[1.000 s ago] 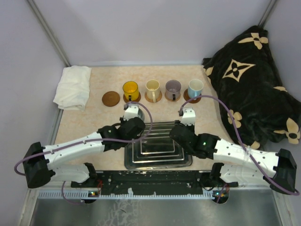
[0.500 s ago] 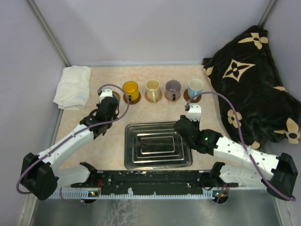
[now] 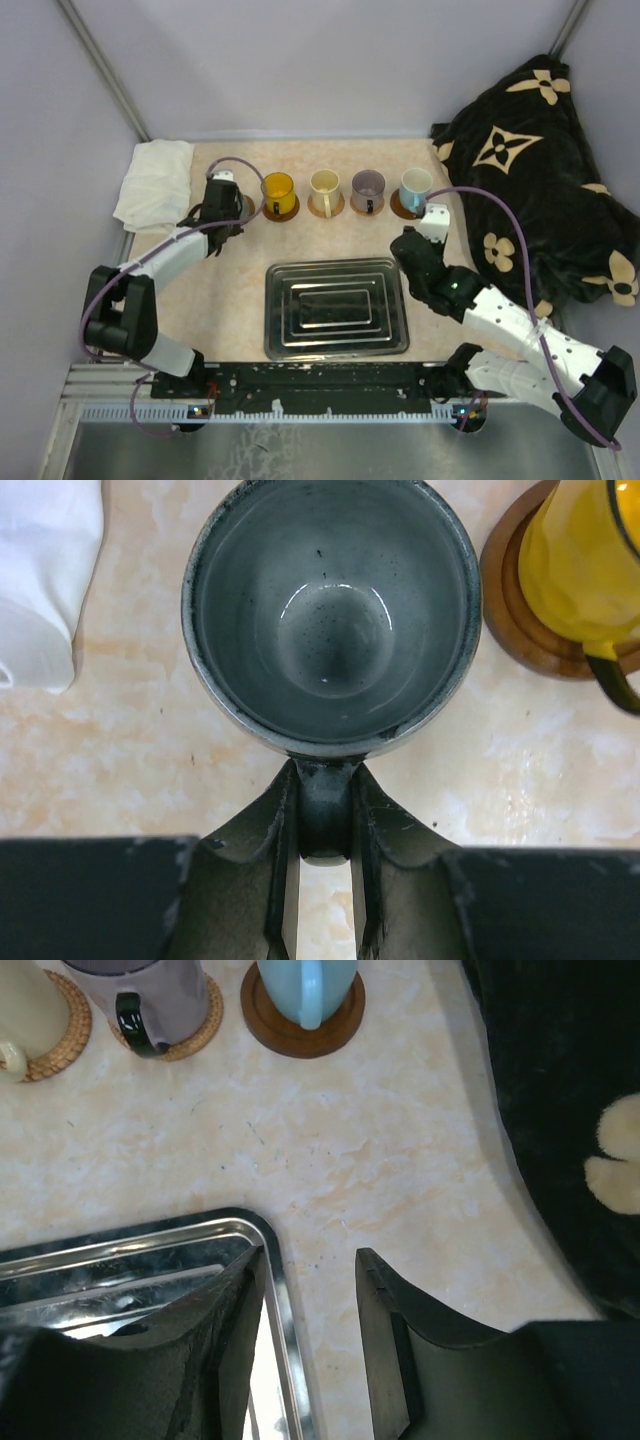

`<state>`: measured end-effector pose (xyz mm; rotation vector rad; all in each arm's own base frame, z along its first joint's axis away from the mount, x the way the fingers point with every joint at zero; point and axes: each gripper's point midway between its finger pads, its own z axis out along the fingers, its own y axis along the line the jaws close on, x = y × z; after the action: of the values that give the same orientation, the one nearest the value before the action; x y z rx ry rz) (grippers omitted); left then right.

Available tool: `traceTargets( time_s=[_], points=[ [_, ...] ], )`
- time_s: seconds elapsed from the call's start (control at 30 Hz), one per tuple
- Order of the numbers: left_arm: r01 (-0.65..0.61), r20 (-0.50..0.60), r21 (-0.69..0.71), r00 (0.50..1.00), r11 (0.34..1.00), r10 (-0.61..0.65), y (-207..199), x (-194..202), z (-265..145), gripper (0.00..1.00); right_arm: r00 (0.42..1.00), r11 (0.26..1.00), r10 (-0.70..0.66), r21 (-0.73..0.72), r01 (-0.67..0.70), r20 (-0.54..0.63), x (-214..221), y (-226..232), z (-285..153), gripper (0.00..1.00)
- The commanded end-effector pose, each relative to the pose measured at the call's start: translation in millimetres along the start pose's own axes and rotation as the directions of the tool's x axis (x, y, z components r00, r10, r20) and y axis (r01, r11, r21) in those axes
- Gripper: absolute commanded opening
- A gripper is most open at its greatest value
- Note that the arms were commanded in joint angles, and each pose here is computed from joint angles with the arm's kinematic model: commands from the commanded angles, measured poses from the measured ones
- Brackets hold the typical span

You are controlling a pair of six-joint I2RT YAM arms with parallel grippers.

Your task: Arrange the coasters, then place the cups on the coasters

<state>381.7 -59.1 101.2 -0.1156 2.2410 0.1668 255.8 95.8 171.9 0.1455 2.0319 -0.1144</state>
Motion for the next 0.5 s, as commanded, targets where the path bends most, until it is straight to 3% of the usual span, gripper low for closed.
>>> traceTargets(
  time_s=[0.0,0.47],
  points=[
    [0.048,0.195,0.082,0.979,0.995,-0.064,-12.3,-83.2,5.0,0.0,0.994,0.998,0.067,-0.013,-0.066,0.089,-40.5,1.4,-7.5,0.43],
    [0.037,0.146,0.095,0.988,0.995,-0.05,-14.1,-88.6,35.2,0.0,0.993,0.997,0.083,-0.01,-0.083,0.08,-41.3,4.7,-5.9,0.43]
  ],
)
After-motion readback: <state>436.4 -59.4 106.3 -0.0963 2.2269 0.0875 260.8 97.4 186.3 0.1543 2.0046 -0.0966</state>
